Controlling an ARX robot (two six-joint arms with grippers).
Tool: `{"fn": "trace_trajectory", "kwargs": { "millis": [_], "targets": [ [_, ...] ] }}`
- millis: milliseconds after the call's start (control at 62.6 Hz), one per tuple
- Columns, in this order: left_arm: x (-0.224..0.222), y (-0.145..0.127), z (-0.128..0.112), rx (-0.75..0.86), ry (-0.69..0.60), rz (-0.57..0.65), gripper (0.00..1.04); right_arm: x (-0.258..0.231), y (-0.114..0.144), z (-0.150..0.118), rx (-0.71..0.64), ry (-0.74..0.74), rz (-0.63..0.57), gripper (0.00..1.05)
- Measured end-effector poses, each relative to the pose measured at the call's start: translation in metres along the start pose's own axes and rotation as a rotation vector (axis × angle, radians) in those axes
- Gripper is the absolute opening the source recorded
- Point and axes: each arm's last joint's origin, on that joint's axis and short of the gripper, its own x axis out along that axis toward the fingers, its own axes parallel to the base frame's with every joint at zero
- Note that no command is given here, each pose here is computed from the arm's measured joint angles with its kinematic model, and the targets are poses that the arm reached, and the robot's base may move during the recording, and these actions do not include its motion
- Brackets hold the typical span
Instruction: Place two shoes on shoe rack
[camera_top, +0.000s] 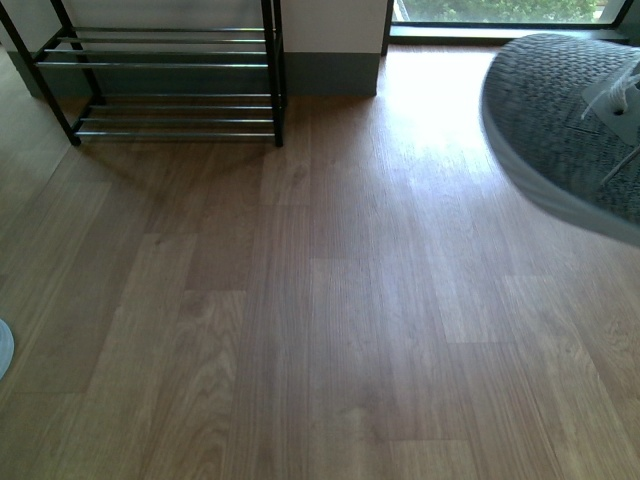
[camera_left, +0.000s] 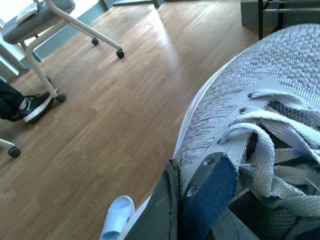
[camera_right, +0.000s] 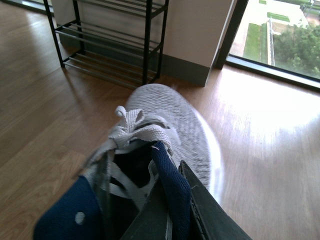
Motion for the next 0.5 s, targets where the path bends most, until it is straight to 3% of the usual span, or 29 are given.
{"fn": "trace_trajectory", "kwargs": {
  "millis": [495],
  "targets": [
    [0.0000,0.0000,0.0000,0.000,0.002,-0.001,0.01,0.0000,0.0004,0.0001,-0.001,-0.001,0.005,0.01]
  ]
}}
